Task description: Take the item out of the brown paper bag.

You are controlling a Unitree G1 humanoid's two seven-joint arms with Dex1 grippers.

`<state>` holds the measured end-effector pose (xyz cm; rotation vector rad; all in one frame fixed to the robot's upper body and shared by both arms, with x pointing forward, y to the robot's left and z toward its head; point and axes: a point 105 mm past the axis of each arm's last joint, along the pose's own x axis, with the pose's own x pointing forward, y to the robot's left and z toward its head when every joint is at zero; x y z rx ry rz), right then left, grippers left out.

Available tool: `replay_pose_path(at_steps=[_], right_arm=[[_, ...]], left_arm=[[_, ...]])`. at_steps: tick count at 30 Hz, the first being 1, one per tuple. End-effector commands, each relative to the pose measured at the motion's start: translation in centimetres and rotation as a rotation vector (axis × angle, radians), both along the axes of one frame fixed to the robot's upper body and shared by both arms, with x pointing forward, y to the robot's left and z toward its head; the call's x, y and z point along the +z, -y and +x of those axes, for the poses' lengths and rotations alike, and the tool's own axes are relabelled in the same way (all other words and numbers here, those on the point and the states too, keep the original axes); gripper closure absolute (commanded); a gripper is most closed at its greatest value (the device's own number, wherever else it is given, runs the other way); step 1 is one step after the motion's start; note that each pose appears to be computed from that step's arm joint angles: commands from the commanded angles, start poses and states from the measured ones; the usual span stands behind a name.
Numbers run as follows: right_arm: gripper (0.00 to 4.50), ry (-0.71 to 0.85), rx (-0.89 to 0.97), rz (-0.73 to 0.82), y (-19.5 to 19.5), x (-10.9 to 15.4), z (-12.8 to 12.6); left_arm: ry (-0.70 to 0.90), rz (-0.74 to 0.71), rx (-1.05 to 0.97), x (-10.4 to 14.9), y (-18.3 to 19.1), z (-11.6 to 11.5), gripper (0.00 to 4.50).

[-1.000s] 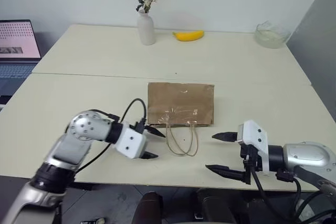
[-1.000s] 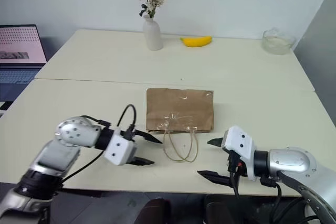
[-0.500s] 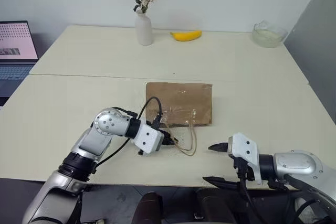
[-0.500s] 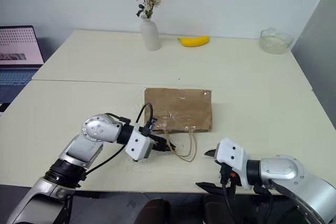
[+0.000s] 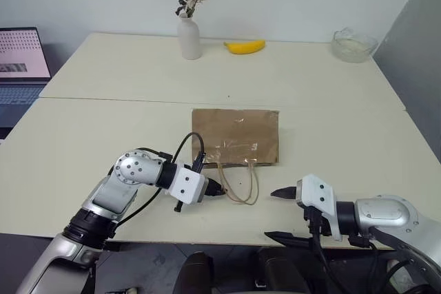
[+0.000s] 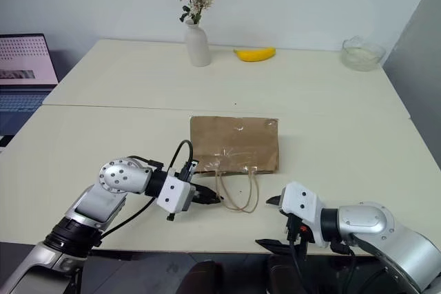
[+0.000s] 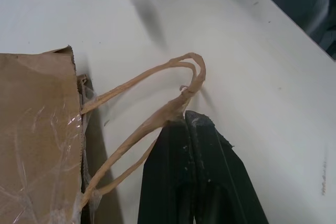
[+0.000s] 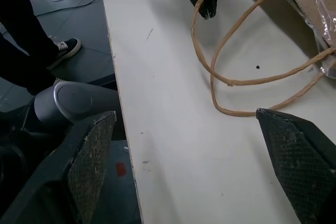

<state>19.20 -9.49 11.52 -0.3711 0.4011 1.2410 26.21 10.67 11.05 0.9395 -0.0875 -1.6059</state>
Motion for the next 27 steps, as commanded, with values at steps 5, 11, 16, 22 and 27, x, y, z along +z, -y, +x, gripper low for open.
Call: replay_pose_path(at_steps=[5, 11, 16, 22, 27], right_arm=[[0.00, 0.022, 0.036, 0.018, -0.6, 0.6, -0.2], [0.00, 0.030, 0.041, 0.016, -0.7, 0.5, 0.3], [0.00, 0.031, 0.058, 0.014, -0.8, 0.4, 0.4], [0.00, 0.031, 0.060, 0.005, -0.6, 0.2, 0.5], [0.00, 0.029, 0.067, 0.007, -0.7, 0.3, 0.5]], left_arm=[[0.092, -0.035, 0.033, 2.1, -1.6, -0.3, 2.43], [0.159, -0.126, 0.055, 3.3, -2.6, -2.1, 1.45], [0.238, -0.219, 0.049, 4.7, -1.5, -2.4, 1.45], [0.229, -0.210, 0.044, 3.5, -1.8, -3.1, 1.45], [0.237, -0.139, -0.042, 2.1, -0.3, -2.6, 1.45]])
